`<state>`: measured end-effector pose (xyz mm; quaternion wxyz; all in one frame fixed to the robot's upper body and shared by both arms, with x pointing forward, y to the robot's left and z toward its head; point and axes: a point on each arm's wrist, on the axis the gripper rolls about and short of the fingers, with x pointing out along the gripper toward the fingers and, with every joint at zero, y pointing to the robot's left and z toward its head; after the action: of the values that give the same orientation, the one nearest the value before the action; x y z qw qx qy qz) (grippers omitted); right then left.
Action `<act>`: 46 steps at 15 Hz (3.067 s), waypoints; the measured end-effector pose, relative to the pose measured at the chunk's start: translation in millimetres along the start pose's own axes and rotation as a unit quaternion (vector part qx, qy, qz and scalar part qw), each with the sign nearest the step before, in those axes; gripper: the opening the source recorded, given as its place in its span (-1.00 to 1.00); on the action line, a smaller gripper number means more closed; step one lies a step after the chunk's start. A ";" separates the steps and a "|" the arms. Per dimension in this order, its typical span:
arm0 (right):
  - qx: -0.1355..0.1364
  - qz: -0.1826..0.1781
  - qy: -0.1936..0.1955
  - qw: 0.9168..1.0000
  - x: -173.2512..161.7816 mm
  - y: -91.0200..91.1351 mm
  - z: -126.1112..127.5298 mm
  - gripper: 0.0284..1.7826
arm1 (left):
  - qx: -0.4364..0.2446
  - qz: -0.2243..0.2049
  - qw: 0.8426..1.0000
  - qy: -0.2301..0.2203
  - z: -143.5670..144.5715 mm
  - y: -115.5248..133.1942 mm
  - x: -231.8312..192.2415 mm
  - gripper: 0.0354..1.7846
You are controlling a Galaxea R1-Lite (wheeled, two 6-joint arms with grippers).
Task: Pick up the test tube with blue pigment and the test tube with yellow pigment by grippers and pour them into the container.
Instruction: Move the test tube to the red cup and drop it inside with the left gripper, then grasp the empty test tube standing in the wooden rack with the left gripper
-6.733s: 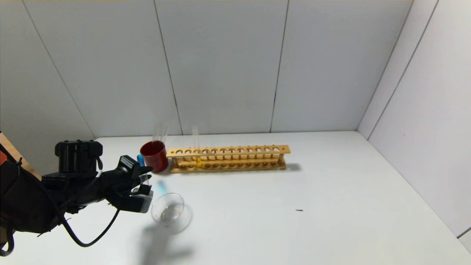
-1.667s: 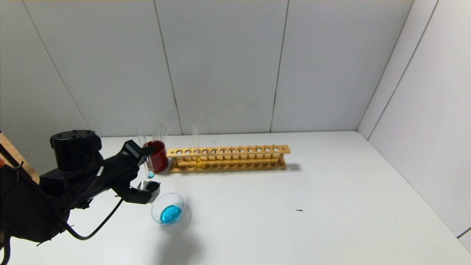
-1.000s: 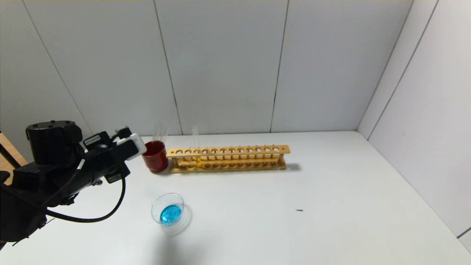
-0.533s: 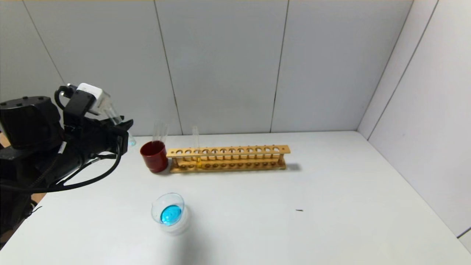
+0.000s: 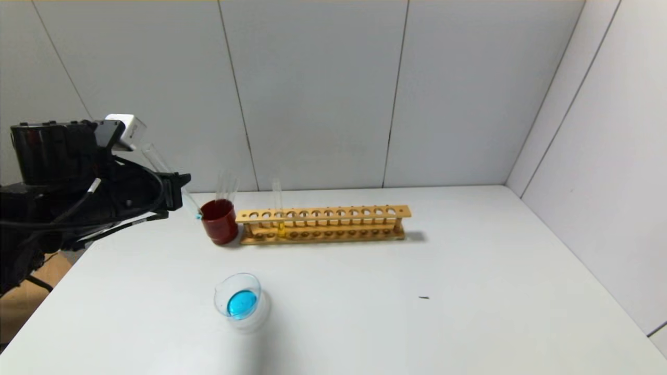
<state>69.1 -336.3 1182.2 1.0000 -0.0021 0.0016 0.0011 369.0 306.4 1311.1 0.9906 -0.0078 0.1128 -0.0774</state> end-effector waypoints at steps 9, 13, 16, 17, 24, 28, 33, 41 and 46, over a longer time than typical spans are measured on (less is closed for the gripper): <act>0.000 0.000 0.000 1.000 0.0 0.0 0.0 0.96 | -0.031 0.036 0.999 0.012 3.6 33.3 67.1 -0.66; 0.000 0.000 0.000 1.000 0.0 0.0 0.0 0.96 | -0.034 0.042 0.998 0.023 -6.1 42.3 98.6 -0.66; 0.000 0.000 0.000 1.000 0.0 0.0 0.0 0.96 | -0.036 0.046 0.998 0.036 -17.4 48.2 116.7 -0.66; 0.000 0.000 0.000 1.000 0.0 0.0 0.0 0.96 | -0.036 0.047 0.997 0.043 -22.4 49.7 121.1 -0.66; 0.000 0.000 0.000 1.000 0.0 0.0 0.0 0.96 | -0.037 0.047 0.996 0.064 -43.9 53.7 143.2 -0.66; 0.000 0.000 0.000 1.000 0.0 0.0 0.0 0.96 | -0.038 0.047 0.996 0.064 -50.6 54.6 150.1 -0.66; 0.000 0.000 0.000 1.000 0.0 0.0 0.0 0.96 | -0.036 0.047 0.996 0.064 -58.0 54.0 157.8 -0.57; 0.000 0.000 0.000 1.000 0.0 0.0 0.0 0.96 | -0.033 0.048 0.997 0.056 -50.9 53.3 155.1 0.67; 0.000 0.000 0.000 1.000 0.0 0.0 0.0 0.96 | -0.027 0.047 0.998 0.014 -9.6 49.3 127.2 0.96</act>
<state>69.1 -336.3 1182.2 1.0000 -0.0021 0.0016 0.0010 496.8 335.4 1271.8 0.9909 -0.0285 0.1289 -0.0274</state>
